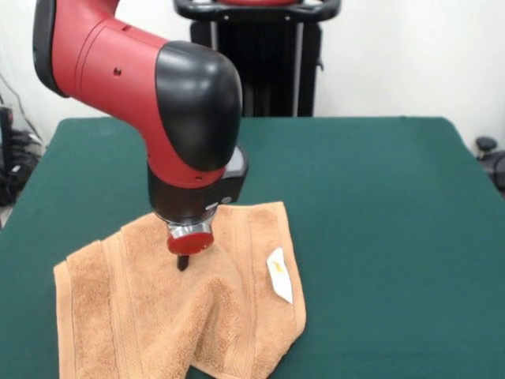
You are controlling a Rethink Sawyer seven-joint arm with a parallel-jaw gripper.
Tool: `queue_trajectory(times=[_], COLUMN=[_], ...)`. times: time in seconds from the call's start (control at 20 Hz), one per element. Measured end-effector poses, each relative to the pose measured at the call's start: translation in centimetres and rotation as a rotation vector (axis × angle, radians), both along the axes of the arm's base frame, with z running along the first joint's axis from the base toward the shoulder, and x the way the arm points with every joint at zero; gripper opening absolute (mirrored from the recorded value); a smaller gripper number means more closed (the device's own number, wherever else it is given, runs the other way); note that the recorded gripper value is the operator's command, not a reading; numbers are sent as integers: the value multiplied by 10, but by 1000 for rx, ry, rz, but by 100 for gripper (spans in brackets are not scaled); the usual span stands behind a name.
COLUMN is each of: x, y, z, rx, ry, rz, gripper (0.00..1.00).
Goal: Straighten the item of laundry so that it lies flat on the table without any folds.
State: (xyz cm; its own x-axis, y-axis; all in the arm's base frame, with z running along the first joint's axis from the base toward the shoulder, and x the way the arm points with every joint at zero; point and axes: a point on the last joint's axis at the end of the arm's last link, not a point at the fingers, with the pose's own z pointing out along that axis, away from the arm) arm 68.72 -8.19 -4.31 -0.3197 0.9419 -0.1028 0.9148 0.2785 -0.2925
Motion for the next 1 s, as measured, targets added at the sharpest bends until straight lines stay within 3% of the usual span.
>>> queue_trajectory(times=[0.4,0.7,1.0], x=[-8,-31,-69], y=[-8,-27,-19], z=[4,6,15], rx=[46,84,90], ry=[-56,-151,-142], rz=[-47,-122,-149], gripper=[100,100,100])
